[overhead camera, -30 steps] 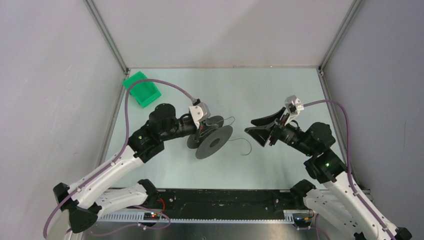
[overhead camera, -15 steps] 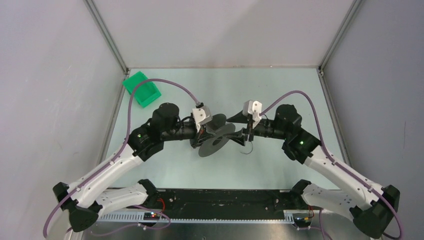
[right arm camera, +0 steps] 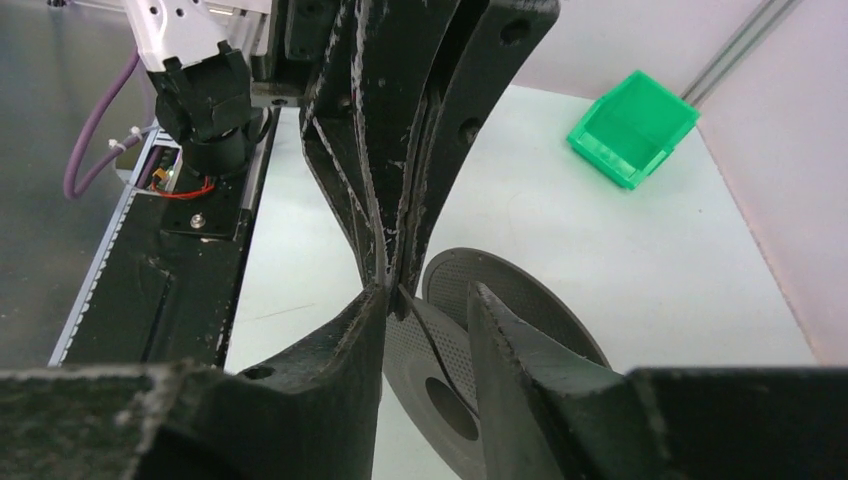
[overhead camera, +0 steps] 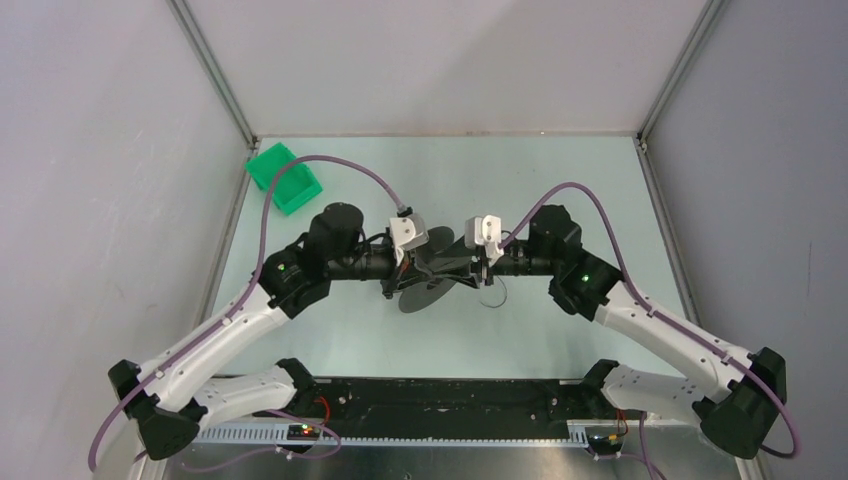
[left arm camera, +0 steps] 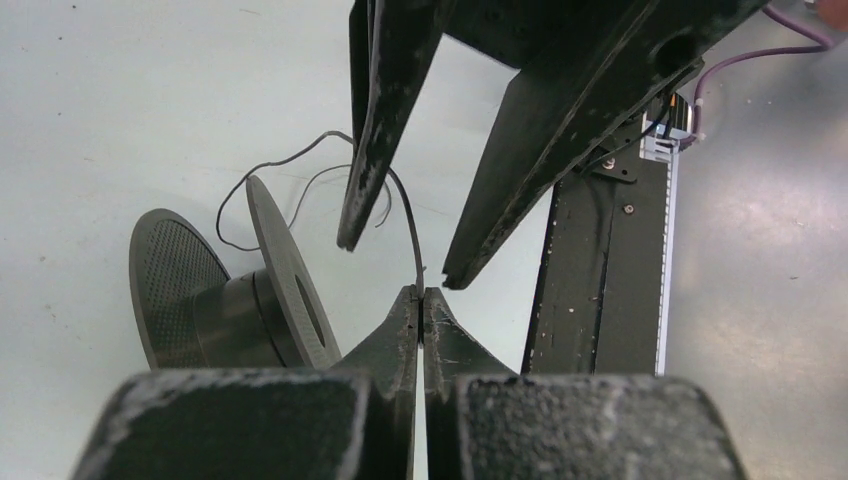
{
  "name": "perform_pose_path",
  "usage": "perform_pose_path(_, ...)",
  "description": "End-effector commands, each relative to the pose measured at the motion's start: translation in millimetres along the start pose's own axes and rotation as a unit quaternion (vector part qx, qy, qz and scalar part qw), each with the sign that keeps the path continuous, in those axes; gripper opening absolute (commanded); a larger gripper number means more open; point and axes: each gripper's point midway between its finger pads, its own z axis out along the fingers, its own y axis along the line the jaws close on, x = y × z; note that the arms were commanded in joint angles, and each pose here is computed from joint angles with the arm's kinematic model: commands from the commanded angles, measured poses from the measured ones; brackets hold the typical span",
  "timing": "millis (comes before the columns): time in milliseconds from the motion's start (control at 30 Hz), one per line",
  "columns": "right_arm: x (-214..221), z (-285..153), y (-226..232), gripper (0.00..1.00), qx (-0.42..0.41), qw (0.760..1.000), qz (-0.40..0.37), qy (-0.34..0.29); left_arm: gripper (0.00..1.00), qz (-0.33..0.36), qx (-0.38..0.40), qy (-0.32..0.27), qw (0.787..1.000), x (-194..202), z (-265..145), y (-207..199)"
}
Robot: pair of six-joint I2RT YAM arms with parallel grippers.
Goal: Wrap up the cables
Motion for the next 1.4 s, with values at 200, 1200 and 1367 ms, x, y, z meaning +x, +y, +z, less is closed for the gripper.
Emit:
perform_pose_path(200,-2,3,6,0.45,-0.011,1.0,-0.02,0.016,0.0,0.032,0.009,-0.028,0.999,-27,-10,-6)
perform_pose_path(1200,-26,-1,-44,0.0,0.102,0.994,0.031,-0.032,0.47,0.022,-0.186,0.007,0.982,-9,-26,59)
perform_pose_path(1367,-21,7,-51,0.0,0.111,0.99,0.064,-0.055,0.5,0.031,-0.22,0.013,0.975,-2,-25,74)
